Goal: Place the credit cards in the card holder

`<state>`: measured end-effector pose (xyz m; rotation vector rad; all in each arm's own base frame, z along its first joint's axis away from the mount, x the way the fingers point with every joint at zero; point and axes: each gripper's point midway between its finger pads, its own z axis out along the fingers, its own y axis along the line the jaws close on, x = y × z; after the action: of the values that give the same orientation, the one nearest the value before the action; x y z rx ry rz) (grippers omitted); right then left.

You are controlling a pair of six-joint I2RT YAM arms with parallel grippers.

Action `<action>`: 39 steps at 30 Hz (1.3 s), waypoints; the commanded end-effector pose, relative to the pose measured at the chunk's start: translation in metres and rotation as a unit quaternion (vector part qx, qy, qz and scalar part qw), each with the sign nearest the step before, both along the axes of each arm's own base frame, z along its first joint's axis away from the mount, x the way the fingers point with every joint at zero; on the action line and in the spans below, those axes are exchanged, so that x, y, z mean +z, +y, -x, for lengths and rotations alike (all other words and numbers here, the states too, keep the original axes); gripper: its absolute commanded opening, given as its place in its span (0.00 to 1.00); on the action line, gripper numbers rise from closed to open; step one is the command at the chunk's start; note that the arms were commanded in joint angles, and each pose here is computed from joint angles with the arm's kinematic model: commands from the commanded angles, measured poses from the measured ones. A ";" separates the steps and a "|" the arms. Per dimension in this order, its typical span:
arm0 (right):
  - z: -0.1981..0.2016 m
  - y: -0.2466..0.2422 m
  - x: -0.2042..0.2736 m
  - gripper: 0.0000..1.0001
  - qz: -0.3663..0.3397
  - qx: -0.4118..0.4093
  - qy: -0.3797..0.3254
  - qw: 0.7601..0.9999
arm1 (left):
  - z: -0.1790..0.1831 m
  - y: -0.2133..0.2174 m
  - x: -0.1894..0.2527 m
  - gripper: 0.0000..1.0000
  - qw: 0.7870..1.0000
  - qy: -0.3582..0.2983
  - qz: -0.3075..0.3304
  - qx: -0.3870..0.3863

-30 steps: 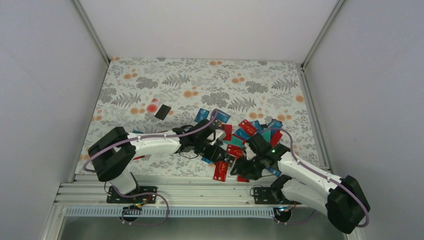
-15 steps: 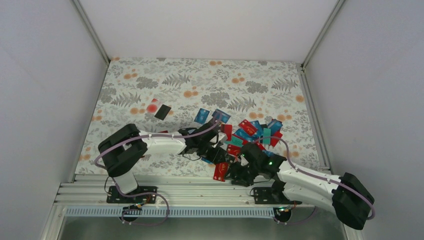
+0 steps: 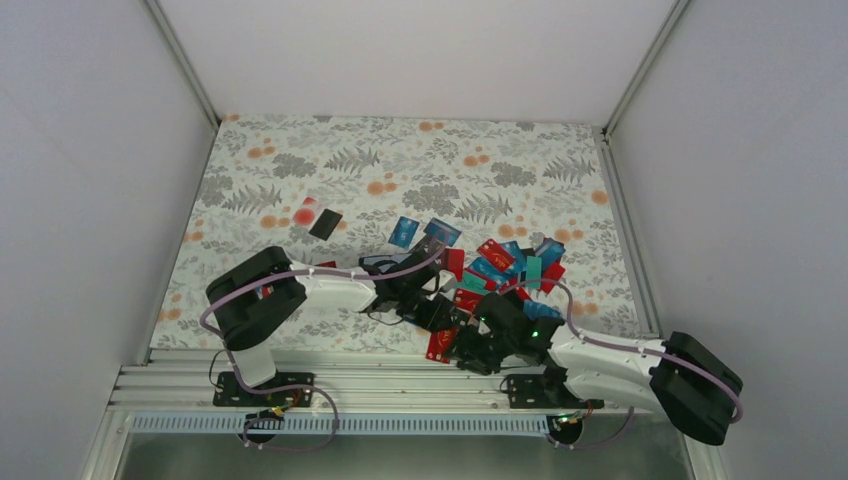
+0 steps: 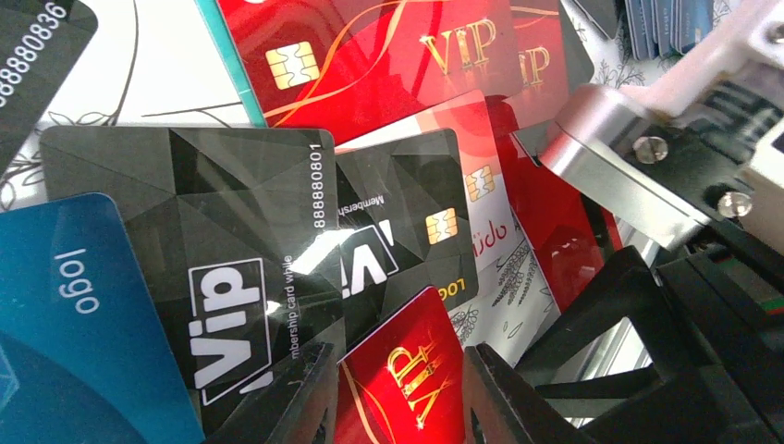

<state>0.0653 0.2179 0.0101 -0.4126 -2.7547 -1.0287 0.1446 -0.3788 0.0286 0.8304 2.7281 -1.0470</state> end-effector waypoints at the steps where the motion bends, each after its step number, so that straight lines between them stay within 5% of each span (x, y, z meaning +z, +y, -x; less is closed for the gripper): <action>1: -0.004 0.001 -0.006 0.46 -0.001 -0.018 -0.008 1.000 | 0.012 0.010 -0.015 0.35 1.000 0.016 -0.020 -0.001; 15: -0.011 0.013 -0.005 0.34 -0.036 -0.022 -0.024 0.999 | 0.020 0.018 -0.021 0.35 0.999 0.030 -0.020 0.012; 28: -0.022 0.013 0.009 0.05 -0.044 -0.041 -0.054 0.997 | 0.022 0.018 -0.019 0.34 0.999 0.036 -0.009 0.015; 39: -0.031 0.015 0.021 0.04 -0.033 -0.035 -0.080 0.996 | 0.003 0.005 0.034 0.35 0.999 -0.007 0.026 0.036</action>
<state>0.0824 0.2360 0.0266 -0.4219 -2.7576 -1.2537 0.1334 -0.3731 0.0334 0.7587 2.7251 -1.1206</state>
